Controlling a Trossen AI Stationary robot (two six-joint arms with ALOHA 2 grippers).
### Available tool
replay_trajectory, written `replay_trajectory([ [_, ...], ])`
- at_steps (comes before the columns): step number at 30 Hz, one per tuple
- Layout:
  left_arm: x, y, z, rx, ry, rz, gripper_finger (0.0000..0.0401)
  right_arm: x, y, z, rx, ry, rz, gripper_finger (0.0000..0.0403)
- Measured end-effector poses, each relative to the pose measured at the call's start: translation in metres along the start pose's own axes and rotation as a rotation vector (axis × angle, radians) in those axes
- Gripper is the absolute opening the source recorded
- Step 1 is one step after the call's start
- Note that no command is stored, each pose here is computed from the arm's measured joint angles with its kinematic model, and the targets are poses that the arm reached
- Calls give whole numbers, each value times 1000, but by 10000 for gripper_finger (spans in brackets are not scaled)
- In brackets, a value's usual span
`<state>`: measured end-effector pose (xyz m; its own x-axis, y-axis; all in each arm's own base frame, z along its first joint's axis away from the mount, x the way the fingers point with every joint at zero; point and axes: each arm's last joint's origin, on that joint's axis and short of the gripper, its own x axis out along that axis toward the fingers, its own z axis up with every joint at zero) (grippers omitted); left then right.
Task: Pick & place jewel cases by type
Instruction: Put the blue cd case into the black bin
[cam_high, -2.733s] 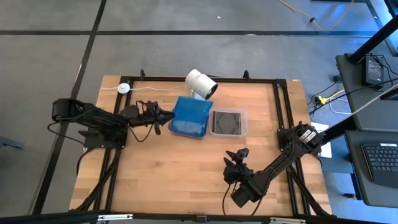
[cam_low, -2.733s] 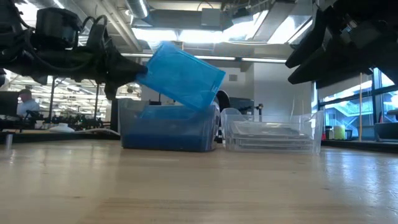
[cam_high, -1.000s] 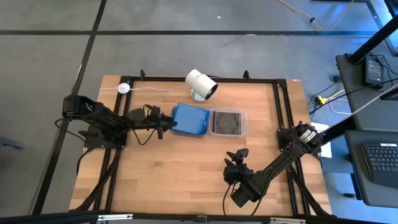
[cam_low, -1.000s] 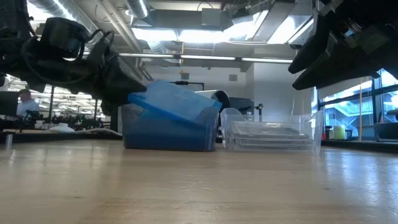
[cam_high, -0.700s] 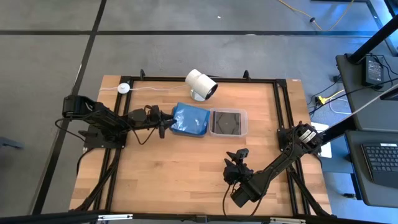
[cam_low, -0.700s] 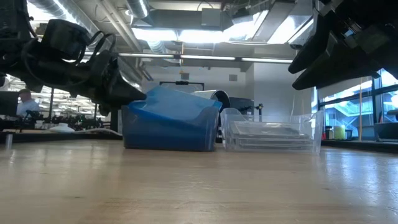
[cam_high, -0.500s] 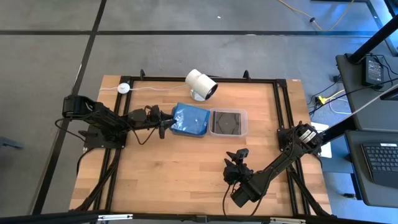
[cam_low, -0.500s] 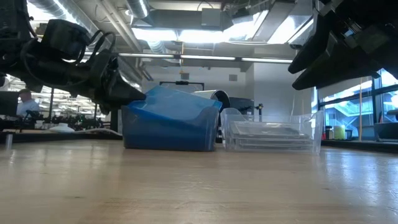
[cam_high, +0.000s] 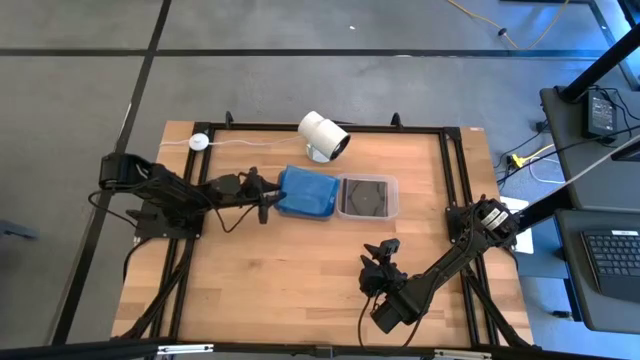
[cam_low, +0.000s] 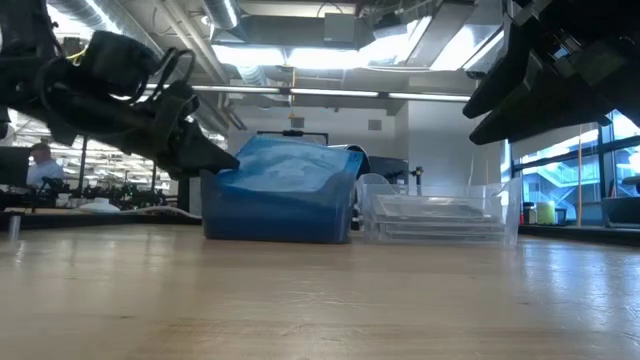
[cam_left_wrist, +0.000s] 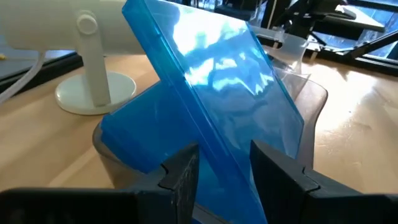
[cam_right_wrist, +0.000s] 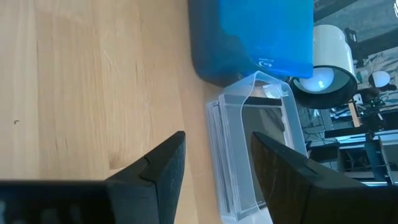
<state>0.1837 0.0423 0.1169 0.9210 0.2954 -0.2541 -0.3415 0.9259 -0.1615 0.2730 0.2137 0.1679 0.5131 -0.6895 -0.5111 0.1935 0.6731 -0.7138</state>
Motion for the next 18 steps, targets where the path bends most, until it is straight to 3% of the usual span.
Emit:
replay_trajectory([
  [9, 20, -1, 14, -7, 118, -4, 138, 0, 0, 0, 1, -1, 1, 185],
  [18, 15, 4, 34, -30, 229, -12, 138, 0, 0, 0, 1, 5, 7, 185],
])
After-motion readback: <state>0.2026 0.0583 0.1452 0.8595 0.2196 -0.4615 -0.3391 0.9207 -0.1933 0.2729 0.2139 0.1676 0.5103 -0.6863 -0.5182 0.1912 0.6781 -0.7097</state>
